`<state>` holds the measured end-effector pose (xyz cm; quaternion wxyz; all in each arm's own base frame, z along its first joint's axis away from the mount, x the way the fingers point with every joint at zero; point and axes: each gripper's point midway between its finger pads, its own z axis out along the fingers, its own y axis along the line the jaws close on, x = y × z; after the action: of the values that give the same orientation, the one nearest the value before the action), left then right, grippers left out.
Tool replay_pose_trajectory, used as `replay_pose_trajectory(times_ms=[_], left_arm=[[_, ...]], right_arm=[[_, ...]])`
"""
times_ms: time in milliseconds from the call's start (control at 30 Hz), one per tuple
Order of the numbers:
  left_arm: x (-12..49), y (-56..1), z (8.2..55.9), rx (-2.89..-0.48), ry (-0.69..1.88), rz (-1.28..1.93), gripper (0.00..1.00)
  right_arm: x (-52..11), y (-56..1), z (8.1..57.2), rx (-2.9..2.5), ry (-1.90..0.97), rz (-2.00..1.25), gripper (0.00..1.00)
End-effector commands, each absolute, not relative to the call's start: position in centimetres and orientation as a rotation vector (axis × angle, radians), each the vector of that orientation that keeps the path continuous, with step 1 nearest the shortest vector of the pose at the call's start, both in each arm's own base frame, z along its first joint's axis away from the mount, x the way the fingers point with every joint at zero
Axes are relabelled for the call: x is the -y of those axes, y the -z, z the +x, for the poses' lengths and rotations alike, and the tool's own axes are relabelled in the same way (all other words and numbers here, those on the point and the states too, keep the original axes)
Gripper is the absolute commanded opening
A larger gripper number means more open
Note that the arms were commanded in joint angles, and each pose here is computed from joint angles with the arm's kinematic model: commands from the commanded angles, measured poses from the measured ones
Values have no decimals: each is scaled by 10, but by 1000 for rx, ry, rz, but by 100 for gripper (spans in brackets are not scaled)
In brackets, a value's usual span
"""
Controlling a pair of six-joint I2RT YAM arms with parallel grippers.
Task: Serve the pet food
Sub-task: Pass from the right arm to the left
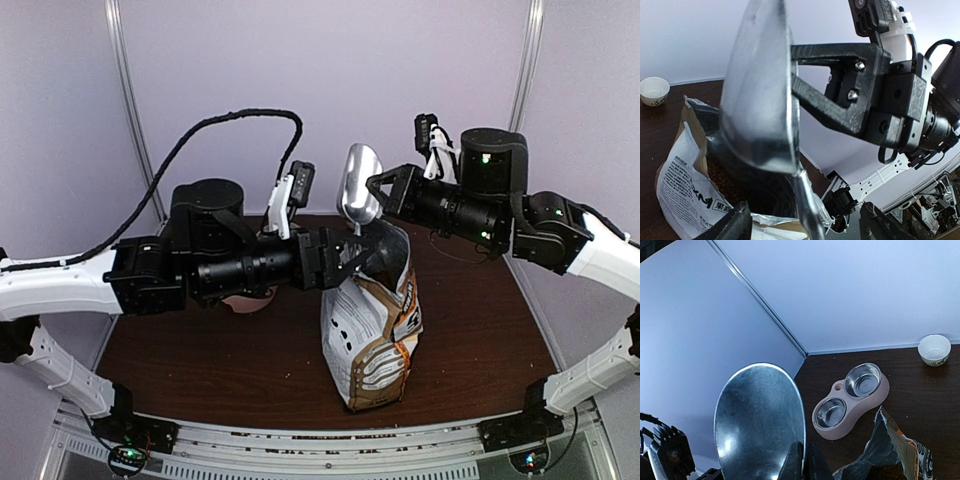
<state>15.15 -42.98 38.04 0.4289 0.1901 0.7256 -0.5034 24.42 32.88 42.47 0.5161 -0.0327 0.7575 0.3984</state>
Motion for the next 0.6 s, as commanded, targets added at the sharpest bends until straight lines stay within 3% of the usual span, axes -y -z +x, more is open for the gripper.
replay_pose_trajectory(times_ms=[0, 133, 300, 567], left_arm=[[438, -412, 149, -1726, 1345, 456, 73], [439, -409, 150, -1740, 1348, 449, 55], [442, -405, 150, -1757, 1347, 446, 45], [445, -396, 154, -1816, 1324, 427, 19]], right_arm=[[-331, -446, 243, -1762, -989, -48, 0], [-331, -446, 242, -1762, -982, -47, 0], [-333, -444, 241, -1766, -978, -50, 0], [-332, -442, 241, -1767, -958, -54, 0]])
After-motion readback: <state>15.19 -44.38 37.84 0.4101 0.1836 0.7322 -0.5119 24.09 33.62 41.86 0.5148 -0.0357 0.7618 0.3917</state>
